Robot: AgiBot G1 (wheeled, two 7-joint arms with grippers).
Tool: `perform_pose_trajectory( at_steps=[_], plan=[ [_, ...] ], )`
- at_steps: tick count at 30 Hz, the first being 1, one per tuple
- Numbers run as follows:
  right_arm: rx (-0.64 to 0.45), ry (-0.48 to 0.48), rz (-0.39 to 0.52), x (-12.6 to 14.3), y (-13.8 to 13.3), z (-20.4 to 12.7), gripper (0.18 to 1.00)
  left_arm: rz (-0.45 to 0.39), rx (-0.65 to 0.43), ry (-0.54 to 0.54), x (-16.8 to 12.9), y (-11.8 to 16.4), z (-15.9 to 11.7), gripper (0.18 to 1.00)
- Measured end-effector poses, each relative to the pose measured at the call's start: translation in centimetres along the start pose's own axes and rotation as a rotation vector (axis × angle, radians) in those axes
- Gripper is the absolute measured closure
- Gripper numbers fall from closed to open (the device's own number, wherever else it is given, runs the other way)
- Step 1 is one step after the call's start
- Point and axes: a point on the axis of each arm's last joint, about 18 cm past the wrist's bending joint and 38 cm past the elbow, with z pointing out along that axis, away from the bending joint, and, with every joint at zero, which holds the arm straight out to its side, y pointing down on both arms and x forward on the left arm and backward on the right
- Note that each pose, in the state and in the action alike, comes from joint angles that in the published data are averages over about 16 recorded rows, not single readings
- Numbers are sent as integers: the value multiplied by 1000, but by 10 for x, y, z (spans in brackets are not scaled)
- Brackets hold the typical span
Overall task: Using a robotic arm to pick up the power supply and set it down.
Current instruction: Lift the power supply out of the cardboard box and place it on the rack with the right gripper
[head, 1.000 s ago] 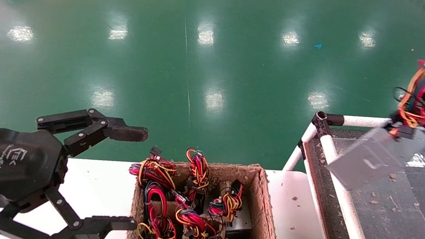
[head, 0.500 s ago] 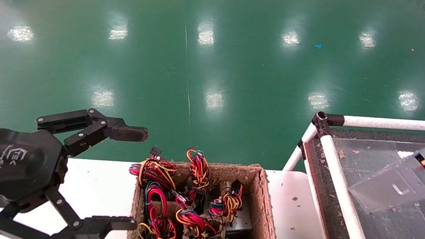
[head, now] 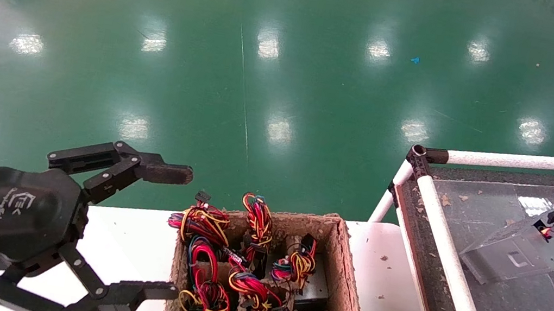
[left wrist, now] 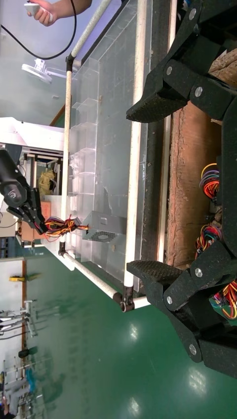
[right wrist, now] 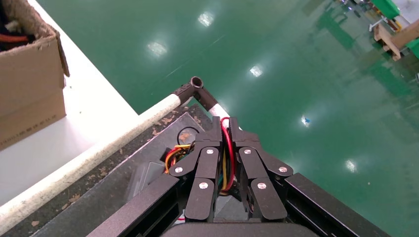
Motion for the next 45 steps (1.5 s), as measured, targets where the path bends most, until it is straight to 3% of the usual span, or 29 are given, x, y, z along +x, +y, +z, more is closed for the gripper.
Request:
perform_pose_trajectory(
  at_steps=[21,45],
  plan=[
    [-16,-77,-142,6,-34,63,966,0,0,0,0,0,0,184],
    [-1,-55,-171,28,-56,105,966,0,0,0,0,0,0,184]
  ],
)
